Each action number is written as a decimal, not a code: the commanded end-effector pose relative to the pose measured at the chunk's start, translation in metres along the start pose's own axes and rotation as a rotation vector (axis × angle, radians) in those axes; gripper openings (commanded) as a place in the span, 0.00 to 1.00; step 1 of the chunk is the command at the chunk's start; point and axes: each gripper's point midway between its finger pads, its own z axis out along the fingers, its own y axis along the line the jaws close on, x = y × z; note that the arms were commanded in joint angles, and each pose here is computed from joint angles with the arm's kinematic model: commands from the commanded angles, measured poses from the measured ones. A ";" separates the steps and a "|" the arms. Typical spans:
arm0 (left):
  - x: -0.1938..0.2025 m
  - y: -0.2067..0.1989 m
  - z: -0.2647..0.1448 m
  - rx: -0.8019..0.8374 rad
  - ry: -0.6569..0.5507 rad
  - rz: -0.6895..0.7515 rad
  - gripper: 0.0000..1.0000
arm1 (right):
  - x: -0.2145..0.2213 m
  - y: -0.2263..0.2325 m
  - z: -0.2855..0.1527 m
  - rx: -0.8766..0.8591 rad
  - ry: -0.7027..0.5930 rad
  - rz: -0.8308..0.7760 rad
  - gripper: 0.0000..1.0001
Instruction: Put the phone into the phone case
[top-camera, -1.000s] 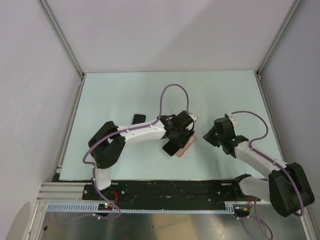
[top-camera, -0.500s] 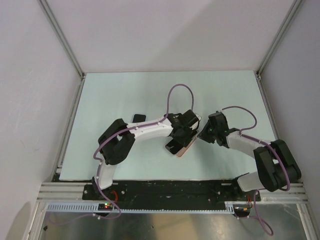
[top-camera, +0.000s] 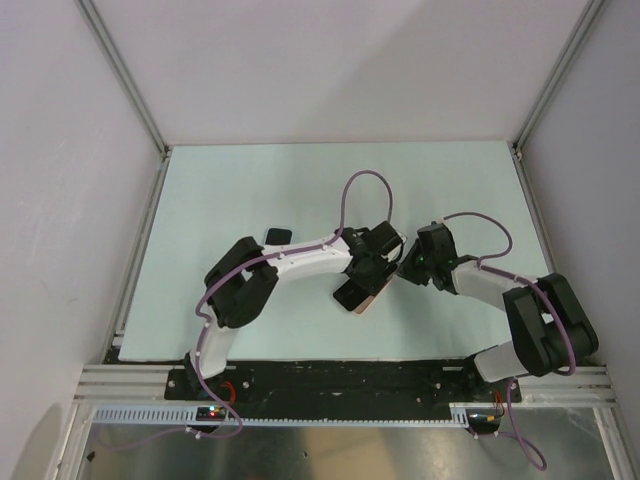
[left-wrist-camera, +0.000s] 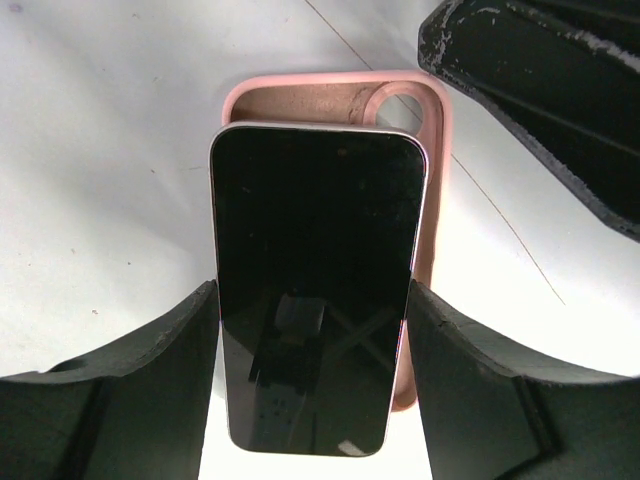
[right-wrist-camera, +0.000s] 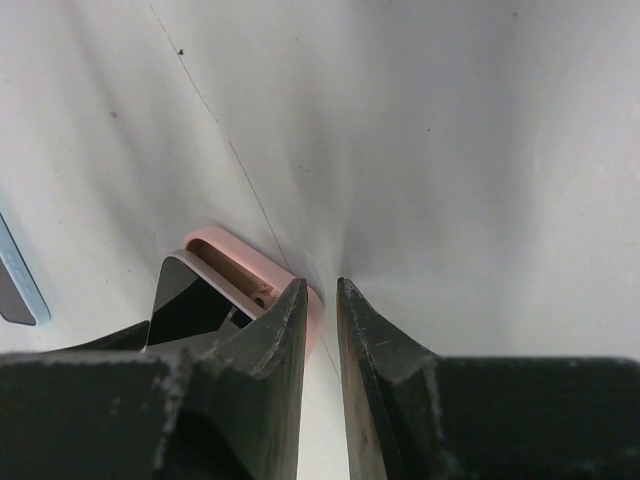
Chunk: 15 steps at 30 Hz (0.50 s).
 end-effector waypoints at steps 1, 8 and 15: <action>-0.020 -0.016 -0.008 0.039 -0.049 0.006 0.16 | -0.012 0.013 0.002 -0.035 -0.022 -0.012 0.23; -0.023 -0.019 -0.010 0.048 -0.057 0.007 0.16 | -0.009 0.010 0.005 -0.028 -0.006 -0.008 0.23; -0.025 -0.025 -0.012 0.065 -0.062 0.010 0.16 | -0.007 0.008 0.007 -0.023 0.001 -0.007 0.23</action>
